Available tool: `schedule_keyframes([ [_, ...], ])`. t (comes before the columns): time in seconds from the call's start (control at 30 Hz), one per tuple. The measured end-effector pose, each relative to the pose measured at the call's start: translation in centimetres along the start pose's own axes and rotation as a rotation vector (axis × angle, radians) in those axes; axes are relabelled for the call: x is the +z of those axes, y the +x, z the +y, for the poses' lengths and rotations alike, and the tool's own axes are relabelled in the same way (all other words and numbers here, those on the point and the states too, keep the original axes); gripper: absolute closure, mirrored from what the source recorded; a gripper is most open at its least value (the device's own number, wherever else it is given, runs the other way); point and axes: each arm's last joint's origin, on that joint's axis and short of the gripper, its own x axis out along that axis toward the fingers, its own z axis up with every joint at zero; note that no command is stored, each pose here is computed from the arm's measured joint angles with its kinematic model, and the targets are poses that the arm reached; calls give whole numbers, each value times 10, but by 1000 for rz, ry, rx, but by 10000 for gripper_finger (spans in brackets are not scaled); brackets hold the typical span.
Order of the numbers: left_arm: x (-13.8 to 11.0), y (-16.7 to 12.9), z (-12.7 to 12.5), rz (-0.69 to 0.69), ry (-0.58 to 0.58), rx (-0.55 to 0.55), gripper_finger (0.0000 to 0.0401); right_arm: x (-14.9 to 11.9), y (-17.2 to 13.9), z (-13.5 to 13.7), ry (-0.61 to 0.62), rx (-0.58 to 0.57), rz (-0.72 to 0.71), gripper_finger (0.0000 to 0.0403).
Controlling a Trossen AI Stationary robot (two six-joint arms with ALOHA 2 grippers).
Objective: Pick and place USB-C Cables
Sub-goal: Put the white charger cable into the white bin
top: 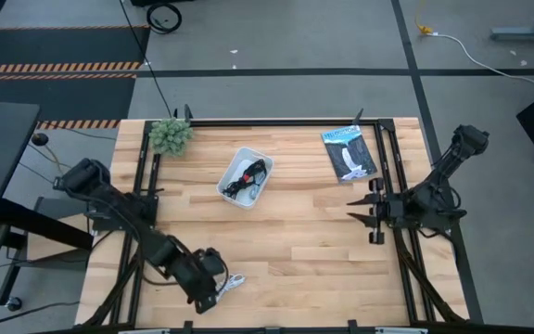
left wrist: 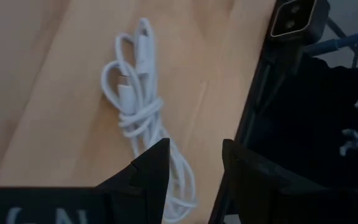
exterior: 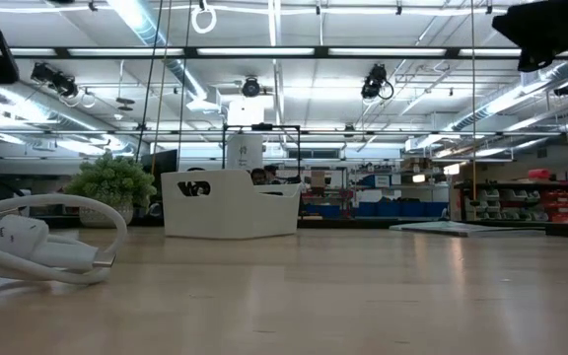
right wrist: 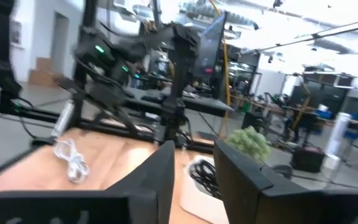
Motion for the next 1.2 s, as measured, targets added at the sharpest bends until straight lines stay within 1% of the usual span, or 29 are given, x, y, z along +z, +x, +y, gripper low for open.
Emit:
schedule_keyframes([
  [0.1, 2, 2, -12, 6, 9, 13, 246, -3, 2, -6, 6, -6, 9, 305],
  [0.2, 4, 6, -16, 9, 9, 22, 246, -7, 5, -12, 29, 9, 8, 323],
  [0.4, 1, 20, -13, 28, -17, 67, 246, -15, 10, -23, 66, 18, 42, 346],
  [0.57, 2, 24, -8, 63, -105, 104, 247, -18, 12, -28, 59, -33, 62, 350],
  [0.67, 6, 25, -6, 44, -139, 108, 253, -17, 12, -30, 60, -46, 57, 350],
  [0.73, 8, 27, -8, 6, -196, 89, 259, -17, 13, -30, 60, -47, 57, 350],
  [0.8, 12, 32, -12, -14, -217, 36, 266, -17, 13, -30, 60, -48, 56, 350],
  [0.9, 14, 35, -18, -32, -185, -24, 278, -17, 13, -30, 60, -50, 56, 350],
  [0.93, 15, 35, -18, -34, -179, -28, 281, -17, 13, -30, 61, -50, 53, 350],
  [1.07, 12, 36, -13, -11, -167, 26, 289, -16, 13, -30, 65, -53, 46, 351],
  [1.2, 6, 35, -2, 36, -151, 143, 289, -16, 13, -30, 66, -52, 43, 351],
])
